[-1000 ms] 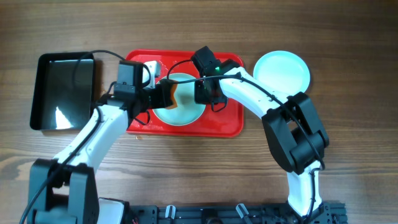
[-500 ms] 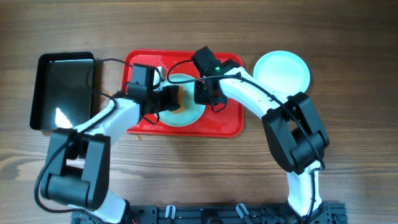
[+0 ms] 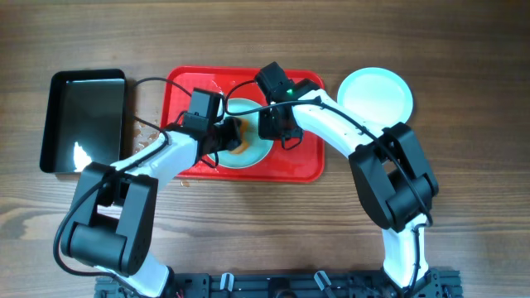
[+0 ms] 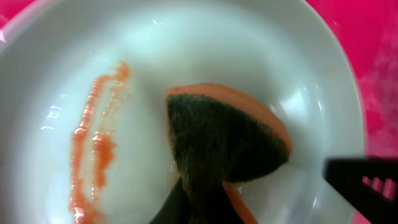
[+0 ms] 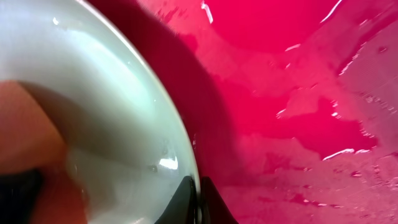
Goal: Clean dirty plates on tray and stack at the side
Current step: 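Scrub the last plate with the sponge in the left gripper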
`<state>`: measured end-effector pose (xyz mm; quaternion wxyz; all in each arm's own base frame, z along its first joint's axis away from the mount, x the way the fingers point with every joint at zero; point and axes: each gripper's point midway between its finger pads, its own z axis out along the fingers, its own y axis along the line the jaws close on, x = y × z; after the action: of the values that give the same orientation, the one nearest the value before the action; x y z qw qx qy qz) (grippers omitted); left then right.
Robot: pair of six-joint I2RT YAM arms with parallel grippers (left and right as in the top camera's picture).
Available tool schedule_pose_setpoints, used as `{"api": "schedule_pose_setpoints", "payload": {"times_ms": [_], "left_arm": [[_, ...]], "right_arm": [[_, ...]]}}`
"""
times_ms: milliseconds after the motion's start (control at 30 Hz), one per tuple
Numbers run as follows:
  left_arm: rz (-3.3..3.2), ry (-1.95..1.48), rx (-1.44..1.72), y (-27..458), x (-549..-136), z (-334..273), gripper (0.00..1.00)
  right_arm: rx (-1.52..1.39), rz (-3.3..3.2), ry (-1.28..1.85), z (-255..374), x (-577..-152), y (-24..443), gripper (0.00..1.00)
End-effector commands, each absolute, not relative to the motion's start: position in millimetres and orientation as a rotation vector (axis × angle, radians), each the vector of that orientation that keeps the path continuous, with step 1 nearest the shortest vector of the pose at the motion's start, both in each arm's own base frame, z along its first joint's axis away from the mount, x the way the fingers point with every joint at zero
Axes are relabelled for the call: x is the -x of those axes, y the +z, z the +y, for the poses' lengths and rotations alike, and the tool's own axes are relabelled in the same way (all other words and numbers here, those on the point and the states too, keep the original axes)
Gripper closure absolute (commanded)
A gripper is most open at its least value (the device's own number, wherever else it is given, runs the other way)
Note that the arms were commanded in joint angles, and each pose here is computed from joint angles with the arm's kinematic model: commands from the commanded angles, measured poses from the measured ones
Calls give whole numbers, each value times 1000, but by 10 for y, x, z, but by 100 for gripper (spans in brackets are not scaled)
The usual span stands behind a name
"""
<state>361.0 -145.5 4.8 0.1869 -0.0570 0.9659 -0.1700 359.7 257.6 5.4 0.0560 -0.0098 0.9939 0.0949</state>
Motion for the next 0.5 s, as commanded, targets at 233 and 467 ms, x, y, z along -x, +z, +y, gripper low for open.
{"api": "schedule_pose_setpoints", "payload": {"times_ms": [233, 467], "left_arm": [[2617, 373, 243, -95, -3676, -399, 96], [2493, 275, 280, 410, -3823, -462, 96]], "right_arm": [[101, 3088, 201, 2431, -3410, -113, 96], [101, 3092, 197, 2425, -3401, -114, 96]]}}
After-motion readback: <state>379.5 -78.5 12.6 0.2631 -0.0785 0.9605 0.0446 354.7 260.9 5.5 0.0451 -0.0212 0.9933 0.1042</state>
